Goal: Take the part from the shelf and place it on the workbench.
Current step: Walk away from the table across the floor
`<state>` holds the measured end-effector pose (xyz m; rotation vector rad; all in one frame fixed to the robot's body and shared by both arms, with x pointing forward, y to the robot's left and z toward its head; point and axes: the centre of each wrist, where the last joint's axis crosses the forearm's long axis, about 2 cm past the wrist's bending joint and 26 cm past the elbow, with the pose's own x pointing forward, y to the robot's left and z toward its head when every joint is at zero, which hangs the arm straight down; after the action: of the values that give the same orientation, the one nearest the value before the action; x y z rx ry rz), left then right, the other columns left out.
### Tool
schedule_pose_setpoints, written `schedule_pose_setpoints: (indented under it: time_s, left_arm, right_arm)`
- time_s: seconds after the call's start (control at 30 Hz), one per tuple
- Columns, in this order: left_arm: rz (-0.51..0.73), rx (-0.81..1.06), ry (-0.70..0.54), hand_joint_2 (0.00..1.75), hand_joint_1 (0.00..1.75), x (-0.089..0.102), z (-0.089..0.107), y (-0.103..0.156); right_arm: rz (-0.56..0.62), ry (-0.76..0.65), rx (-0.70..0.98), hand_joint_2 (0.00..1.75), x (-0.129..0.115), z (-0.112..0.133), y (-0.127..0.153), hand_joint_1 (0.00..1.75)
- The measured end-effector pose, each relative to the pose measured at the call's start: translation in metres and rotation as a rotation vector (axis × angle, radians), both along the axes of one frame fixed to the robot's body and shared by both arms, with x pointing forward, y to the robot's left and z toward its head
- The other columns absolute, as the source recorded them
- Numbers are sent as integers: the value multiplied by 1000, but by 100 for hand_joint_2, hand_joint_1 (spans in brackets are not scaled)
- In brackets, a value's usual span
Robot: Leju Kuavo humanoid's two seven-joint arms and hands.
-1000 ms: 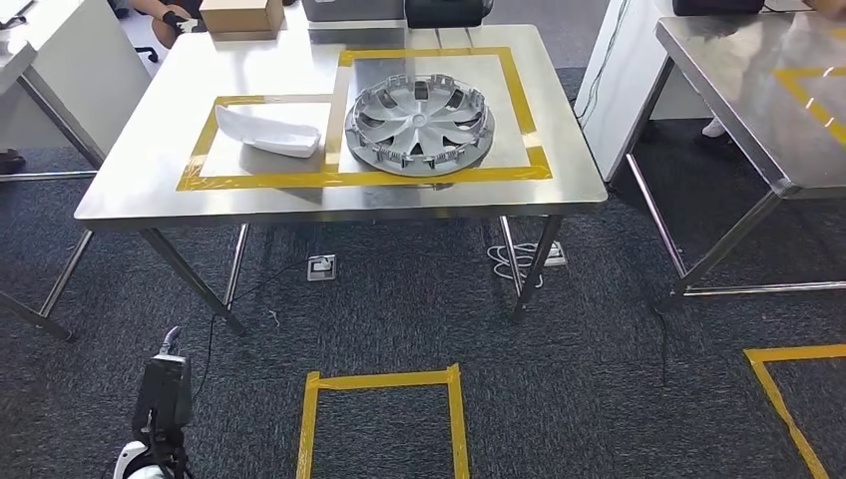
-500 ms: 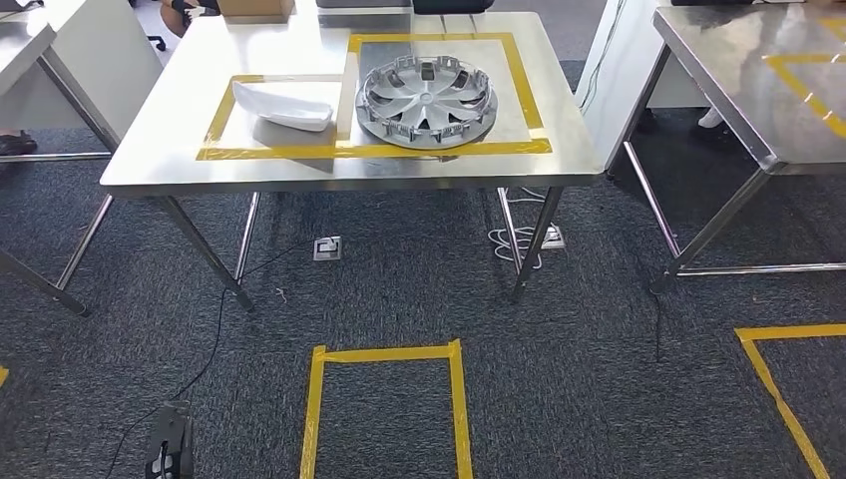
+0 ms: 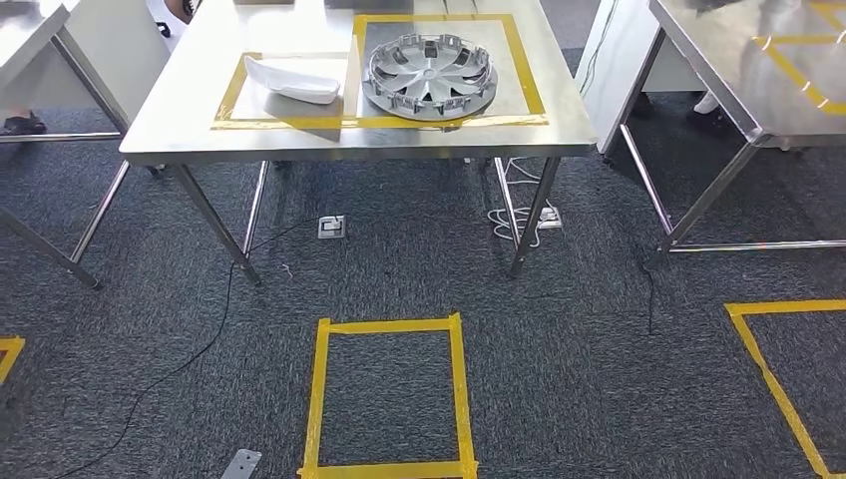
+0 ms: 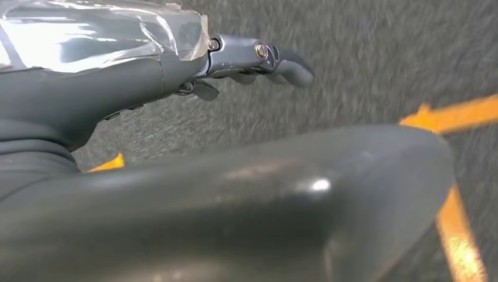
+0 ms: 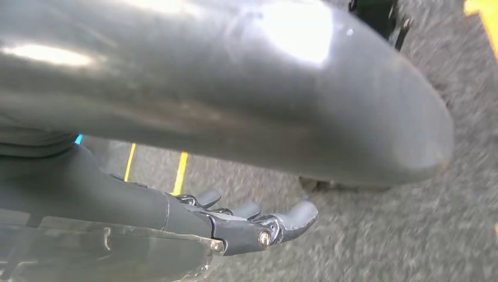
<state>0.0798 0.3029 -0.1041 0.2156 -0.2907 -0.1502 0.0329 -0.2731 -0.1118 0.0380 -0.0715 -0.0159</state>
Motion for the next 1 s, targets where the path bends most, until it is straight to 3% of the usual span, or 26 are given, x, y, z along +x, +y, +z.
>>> schedule_pose_setpoints:
  time_s: [0.37,0.5,1.0]
  left_arm:
    - [-57,-9,10,0,0,16,3,-8]
    - [-73,-37,21,0,0,16,3,-13]
    - [-85,-109,69,0,0,2,0,-24]
  right_arm:
    - [8,31,-42,0,0,0,-12,0]
    - [30,48,-55,175,-2,-1,-17,0]
    - [65,97,-112,175,-8,-1,-35,0]
